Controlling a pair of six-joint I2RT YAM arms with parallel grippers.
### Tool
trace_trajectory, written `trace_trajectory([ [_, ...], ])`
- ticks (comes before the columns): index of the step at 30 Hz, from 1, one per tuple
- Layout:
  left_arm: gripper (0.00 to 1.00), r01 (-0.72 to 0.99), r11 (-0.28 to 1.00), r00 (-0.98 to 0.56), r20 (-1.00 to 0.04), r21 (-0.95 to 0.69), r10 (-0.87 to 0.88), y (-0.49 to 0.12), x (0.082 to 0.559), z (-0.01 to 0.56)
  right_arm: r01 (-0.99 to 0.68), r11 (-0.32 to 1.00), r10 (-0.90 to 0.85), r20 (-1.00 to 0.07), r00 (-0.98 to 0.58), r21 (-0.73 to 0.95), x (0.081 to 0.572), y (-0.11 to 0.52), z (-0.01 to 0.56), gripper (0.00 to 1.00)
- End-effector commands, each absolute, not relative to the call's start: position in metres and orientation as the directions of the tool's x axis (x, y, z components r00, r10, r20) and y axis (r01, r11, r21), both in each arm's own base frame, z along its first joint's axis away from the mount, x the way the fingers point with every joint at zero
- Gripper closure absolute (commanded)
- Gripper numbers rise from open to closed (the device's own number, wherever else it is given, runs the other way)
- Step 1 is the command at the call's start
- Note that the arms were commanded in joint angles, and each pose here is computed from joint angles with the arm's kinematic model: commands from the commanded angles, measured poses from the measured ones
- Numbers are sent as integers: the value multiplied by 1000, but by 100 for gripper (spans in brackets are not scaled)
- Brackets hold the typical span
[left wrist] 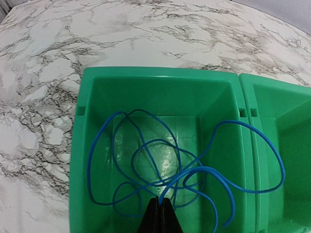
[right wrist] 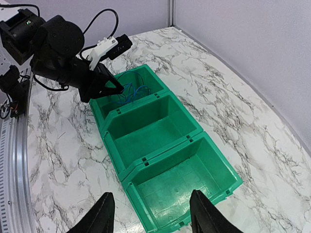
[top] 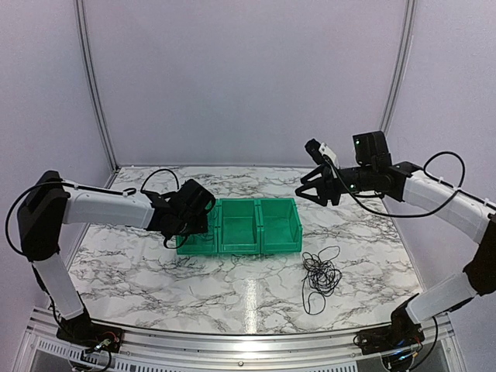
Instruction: Untangle the cables
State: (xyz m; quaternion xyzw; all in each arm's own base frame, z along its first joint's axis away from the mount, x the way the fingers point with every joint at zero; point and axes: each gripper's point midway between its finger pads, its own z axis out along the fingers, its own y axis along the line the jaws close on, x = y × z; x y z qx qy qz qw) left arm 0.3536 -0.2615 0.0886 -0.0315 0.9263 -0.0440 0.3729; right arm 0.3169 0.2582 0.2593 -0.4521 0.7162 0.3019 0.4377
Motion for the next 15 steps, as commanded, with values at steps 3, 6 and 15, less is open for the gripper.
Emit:
trace_trajectory([
  [3, 100, -69, 997, -771, -633, -30, -73, -265, 362, 67, -903, 429, -384, -909, -164, -18, 313, 249, 256, 47],
  [6, 100, -67, 997, -772, -632, -23, -67, -268, 365, 65, -903, 430, -380, -912, -155, -26, 311, 247, 259, 47],
  [15, 78, -14, 996, -791, -608, -86, -64, -272, 353, 86, -907, 420, -386, -909, -158, -20, 311, 248, 257, 47],
])
